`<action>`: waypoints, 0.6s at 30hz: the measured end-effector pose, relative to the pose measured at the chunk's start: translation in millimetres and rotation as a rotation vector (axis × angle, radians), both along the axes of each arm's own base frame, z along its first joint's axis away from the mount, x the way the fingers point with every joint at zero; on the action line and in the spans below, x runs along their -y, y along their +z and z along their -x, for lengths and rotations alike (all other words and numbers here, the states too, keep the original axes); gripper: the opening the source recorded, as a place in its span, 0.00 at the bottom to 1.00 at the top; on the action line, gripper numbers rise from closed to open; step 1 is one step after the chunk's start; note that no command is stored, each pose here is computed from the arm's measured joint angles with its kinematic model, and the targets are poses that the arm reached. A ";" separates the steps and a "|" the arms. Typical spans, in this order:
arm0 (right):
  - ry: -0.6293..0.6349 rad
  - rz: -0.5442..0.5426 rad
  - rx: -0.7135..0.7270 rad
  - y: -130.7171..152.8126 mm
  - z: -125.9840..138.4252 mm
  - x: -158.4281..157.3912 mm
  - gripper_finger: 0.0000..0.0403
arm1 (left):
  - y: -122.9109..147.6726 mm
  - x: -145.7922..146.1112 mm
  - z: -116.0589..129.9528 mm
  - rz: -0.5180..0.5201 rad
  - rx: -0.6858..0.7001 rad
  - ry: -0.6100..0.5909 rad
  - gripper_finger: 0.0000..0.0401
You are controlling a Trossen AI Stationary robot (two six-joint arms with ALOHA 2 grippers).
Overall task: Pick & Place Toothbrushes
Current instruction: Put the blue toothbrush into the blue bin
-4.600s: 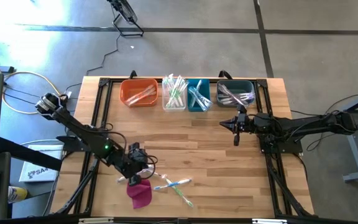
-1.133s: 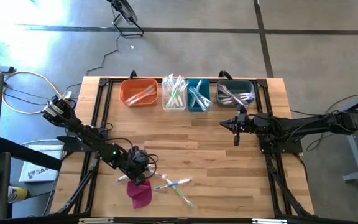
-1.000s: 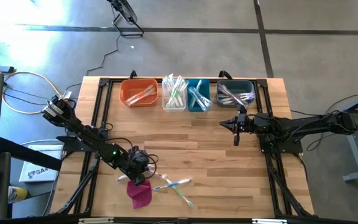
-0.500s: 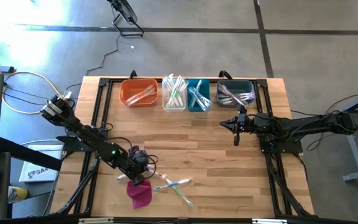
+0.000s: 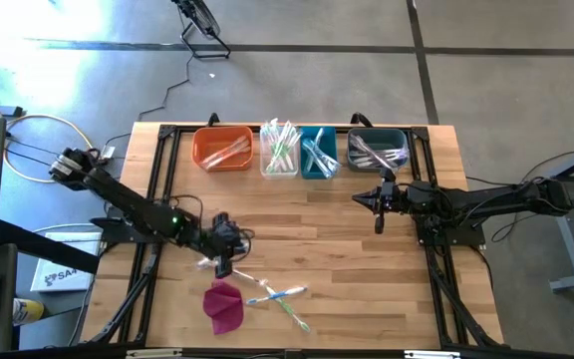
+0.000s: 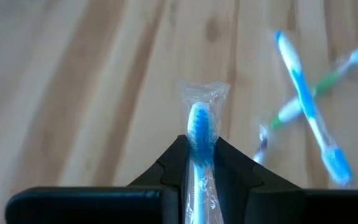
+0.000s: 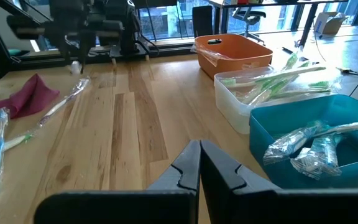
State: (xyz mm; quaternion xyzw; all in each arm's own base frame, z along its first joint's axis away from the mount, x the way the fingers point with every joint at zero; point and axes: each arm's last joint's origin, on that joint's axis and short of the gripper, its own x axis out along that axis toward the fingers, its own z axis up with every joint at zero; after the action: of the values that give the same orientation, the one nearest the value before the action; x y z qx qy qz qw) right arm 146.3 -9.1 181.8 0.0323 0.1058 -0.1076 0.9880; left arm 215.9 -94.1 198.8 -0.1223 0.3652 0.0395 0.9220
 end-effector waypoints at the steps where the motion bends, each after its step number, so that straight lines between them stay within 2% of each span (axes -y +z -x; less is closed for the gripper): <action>1: 0.000 0.000 0.000 0.0 0.0 0.0 0.01 | 3.5 -4.7 -0.6 -0.004 0.017 0.007 0.13; 8: 0.000 0.000 0.000 0.0 0.0 0.0 0.01 | 24.9 -36.6 -3.5 -0.034 0.132 0.080 0.13; 18: 0.000 0.000 0.000 0.0 0.0 0.0 0.01 | 55.9 -80.4 -23.6 -0.208 0.439 0.148 0.13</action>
State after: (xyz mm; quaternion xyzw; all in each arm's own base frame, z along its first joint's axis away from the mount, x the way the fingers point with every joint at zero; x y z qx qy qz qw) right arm 146.3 -9.1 181.7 0.0321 0.1060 -0.1074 0.9880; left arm 239.4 -13.6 254.7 -0.0589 0.1401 0.1165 0.9815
